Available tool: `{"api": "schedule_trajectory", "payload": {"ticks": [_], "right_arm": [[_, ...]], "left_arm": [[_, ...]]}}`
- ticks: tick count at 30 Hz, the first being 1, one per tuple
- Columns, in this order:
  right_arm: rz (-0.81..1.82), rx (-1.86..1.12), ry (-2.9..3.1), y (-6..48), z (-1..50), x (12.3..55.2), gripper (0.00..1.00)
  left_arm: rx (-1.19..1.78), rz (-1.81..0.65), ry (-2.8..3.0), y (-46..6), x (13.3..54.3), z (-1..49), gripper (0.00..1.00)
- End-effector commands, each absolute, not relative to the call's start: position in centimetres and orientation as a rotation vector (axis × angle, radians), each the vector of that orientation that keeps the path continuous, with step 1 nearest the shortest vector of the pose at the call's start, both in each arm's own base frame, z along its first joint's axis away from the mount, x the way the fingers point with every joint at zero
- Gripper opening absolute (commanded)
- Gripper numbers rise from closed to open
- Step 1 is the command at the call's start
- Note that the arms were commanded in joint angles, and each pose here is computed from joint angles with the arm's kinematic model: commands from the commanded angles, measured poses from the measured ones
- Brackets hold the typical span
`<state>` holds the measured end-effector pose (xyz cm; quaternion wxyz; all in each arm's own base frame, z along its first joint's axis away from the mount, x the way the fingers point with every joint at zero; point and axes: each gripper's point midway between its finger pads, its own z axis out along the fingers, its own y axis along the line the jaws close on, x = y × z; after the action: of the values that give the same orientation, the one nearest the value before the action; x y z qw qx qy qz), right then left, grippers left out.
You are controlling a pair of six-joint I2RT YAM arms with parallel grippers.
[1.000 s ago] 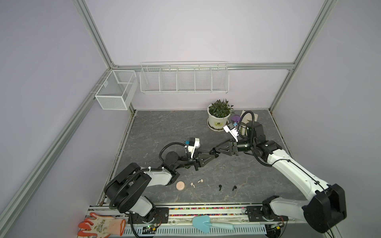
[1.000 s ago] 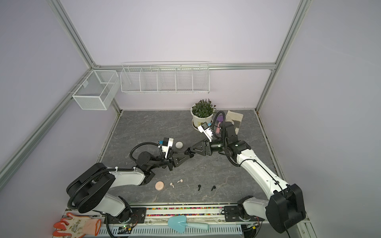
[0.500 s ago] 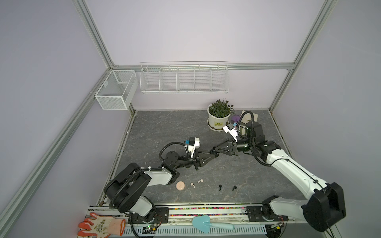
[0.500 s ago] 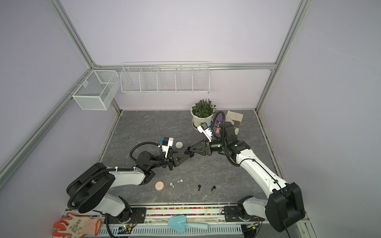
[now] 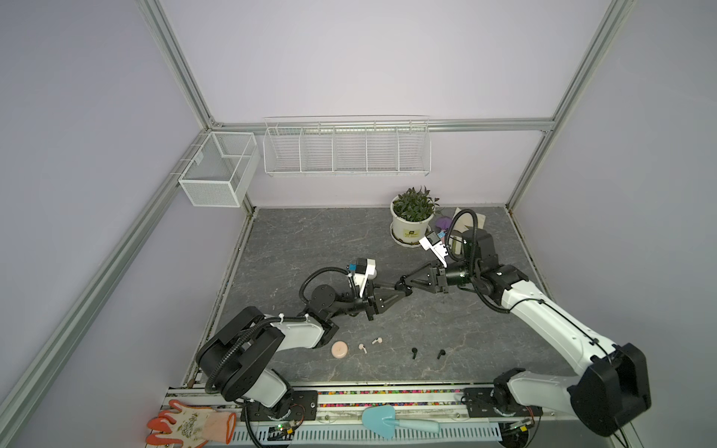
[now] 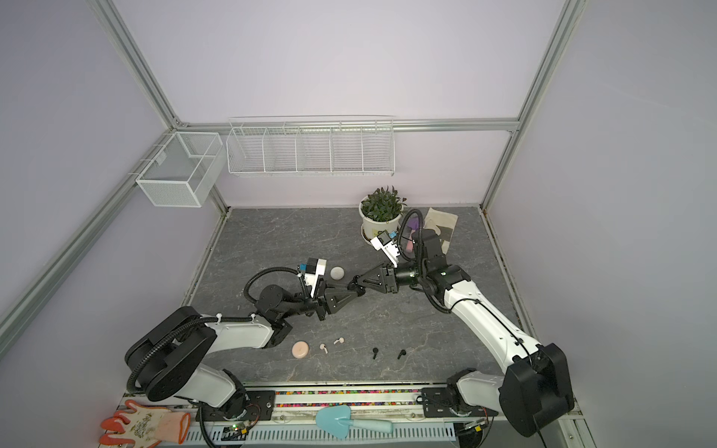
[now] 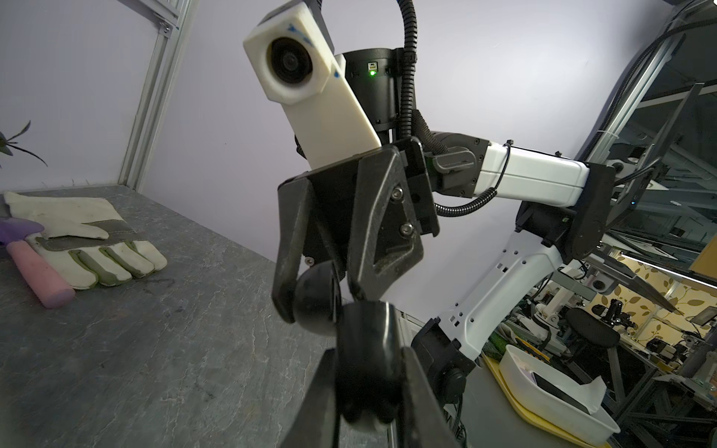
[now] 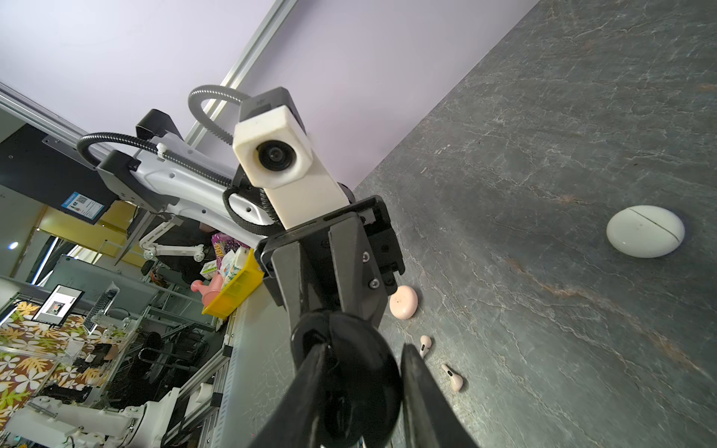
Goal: Insert wireless bluetooth earbuds into charging case
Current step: Open the charging case.
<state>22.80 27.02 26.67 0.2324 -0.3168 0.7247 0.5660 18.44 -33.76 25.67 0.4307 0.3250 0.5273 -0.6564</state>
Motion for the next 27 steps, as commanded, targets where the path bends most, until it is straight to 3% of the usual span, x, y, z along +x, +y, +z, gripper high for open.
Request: {"api": "schedule_trajectory", "payload": {"ticks": [1, 20, 27], "right_arm": [[1.578, -0.913, 1.965, 27.19, 26.54, 22.19, 0.34], [1.543, -0.909, 1.979, 26.93, 26.89, 22.04, 0.26], [1.528, -0.913, 1.985, 26.82, 27.07, 21.96, 0.23]], "left_arm": [[0.794, -1.624, 1.245, -33.46, 18.68, 27.54, 0.0], [0.77, -1.621, 1.266, -33.68, 19.26, 27.17, 0.0], [0.756, -1.627, 1.279, -33.8, 19.53, 27.04, 0.11]]}}
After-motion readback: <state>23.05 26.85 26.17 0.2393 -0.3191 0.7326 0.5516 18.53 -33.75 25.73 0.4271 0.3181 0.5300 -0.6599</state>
